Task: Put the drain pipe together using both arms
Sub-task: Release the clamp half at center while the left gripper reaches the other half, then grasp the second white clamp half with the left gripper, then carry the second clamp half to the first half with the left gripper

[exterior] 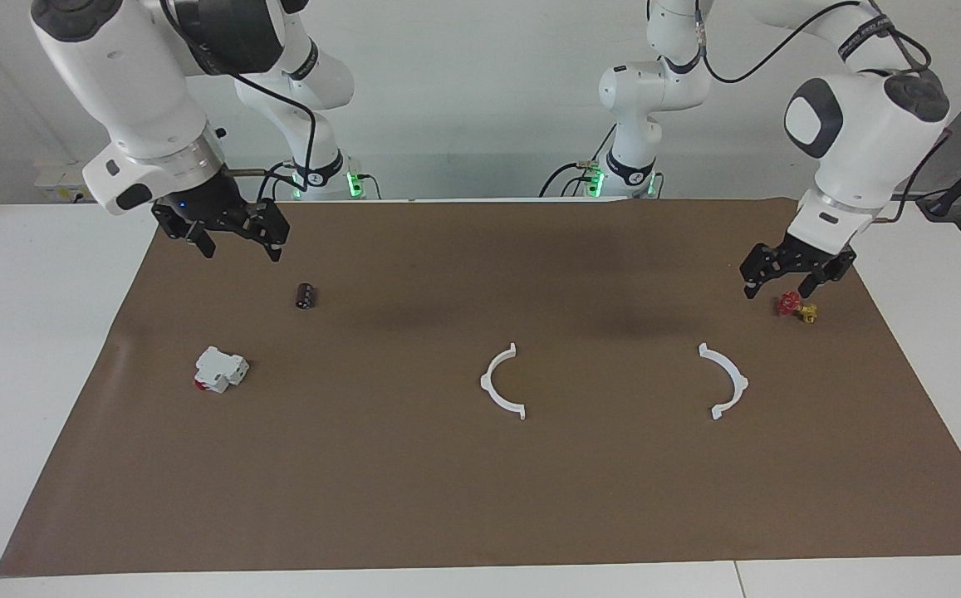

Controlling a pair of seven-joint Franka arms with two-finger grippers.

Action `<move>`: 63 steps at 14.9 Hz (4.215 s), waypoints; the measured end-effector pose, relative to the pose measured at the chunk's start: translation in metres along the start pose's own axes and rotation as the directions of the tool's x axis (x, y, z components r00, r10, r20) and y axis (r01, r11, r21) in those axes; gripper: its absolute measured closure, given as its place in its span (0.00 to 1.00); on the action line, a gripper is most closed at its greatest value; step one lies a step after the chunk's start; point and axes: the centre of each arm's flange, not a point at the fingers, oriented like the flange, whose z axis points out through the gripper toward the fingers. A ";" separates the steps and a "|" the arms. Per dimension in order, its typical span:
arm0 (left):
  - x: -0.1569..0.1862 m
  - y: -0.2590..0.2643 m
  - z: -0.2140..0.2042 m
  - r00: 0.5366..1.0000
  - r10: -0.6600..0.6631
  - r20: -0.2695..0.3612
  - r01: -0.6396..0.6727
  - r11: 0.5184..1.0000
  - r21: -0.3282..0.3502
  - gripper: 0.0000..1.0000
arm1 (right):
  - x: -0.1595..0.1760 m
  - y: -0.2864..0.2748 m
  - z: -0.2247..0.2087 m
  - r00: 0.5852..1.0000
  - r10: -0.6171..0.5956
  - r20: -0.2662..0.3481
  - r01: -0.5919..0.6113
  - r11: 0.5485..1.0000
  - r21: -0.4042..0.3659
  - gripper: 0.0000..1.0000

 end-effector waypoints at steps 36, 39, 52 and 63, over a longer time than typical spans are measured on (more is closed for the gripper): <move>0.015 -0.011 0.167 0.999 0.034 -0.009 -0.034 0.999 -0.002 0.80 | -0.038 0.062 0.004 0.989 -0.050 -0.141 0.050 0.999 -0.004 0.00; 0.024 0.009 0.155 0.998 0.057 -0.036 -0.057 0.998 -0.002 0.80 | -0.043 0.061 -0.001 0.989 -0.052 -0.141 0.052 0.999 -0.004 0.00; 0.015 0.216 0.139 0.995 -0.089 -0.051 0.090 0.996 0.024 0.80 | -0.046 0.058 0.004 0.992 -0.059 -0.110 0.059 0.998 -0.005 0.00; -0.003 0.327 0.153 0.991 -0.128 -0.035 0.129 0.991 0.042 0.80 | -0.047 0.058 0.003 0.992 -0.059 -0.112 0.059 0.998 -0.005 0.00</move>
